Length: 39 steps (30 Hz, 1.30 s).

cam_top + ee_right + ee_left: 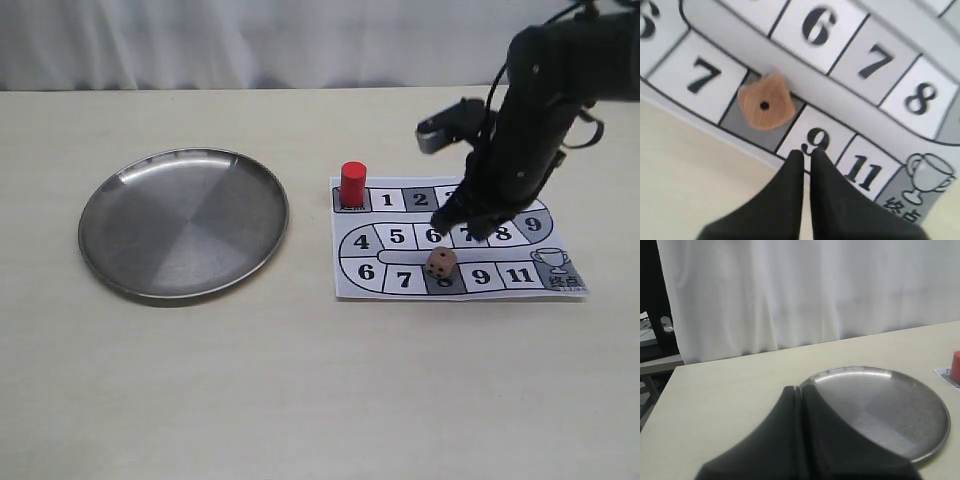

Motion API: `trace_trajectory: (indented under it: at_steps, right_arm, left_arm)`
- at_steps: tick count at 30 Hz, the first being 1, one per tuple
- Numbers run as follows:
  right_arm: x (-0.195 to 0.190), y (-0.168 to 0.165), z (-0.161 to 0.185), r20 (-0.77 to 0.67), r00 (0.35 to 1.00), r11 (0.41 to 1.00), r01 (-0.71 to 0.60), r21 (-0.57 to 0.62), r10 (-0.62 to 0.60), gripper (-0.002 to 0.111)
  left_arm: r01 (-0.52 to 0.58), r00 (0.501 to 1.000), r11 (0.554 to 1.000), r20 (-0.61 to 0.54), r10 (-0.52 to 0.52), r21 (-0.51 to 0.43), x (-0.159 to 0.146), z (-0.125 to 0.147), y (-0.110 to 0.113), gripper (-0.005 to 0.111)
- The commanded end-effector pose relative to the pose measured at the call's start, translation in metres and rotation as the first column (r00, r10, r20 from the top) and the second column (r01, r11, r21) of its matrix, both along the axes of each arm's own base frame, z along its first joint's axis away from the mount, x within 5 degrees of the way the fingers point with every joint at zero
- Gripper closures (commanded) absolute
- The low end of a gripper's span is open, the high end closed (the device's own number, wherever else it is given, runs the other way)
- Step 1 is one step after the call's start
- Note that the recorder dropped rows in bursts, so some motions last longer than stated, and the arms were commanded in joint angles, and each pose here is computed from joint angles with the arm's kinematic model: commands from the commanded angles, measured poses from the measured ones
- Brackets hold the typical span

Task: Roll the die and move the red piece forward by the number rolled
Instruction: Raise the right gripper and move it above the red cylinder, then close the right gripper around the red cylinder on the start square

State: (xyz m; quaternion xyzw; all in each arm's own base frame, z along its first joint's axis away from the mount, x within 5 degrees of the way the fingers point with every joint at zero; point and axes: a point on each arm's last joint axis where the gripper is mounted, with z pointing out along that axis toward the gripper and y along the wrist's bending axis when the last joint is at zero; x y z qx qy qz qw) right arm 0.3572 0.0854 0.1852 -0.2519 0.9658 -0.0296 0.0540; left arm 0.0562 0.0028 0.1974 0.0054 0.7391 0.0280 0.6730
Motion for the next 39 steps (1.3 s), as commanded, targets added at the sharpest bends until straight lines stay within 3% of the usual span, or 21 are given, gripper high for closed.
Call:
trace_trajectory:
  at_steps: [1,4,10,15,30,33,39]
  right_arm:
    - [0.003,0.001,0.047,0.186,0.976,0.991,0.099,0.094,-0.115,0.104]
    - [0.007,0.002,0.052,0.245,0.957,0.983,0.122,0.135,-0.153,0.091]
    - [0.019,0.028,0.032,0.305,0.943,0.978,0.073,0.195,-0.131,0.042]
    - [0.035,0.062,0.009,0.416,0.908,0.974,-0.052,0.220,-0.046,0.027]
    - [0.082,0.088,-0.042,0.434,0.898,0.963,-0.049,0.265,-0.073,0.029]
    - [0.085,0.089,-0.051,0.445,0.893,0.963,-0.057,0.264,-0.069,0.045]
    - [0.085,0.089,-0.053,0.447,0.892,0.963,-0.058,0.265,-0.069,0.097]
  left_arm:
    - [0.010,1.000,1.000,0.009,-0.010,-0.003,0.000,0.000,-0.001,0.107]
    - [0.010,1.000,1.000,0.009,-0.010,-0.003,0.000,0.000,-0.001,0.107]
    - [0.010,1.000,1.000,0.009,-0.010,-0.003,0.000,0.000,-0.001,0.107]
    - [0.010,1.000,1.000,0.009,-0.010,-0.003,0.000,0.000,-0.001,0.107]
    - [0.010,1.000,1.000,0.009,-0.010,-0.003,0.000,0.000,-0.001,0.107]
    - [0.010,1.000,1.000,0.009,-0.010,-0.003,0.000,0.000,-0.001,0.107]
    - [0.010,1.000,1.000,0.009,-0.010,-0.003,0.000,0.000,-0.001,0.107]
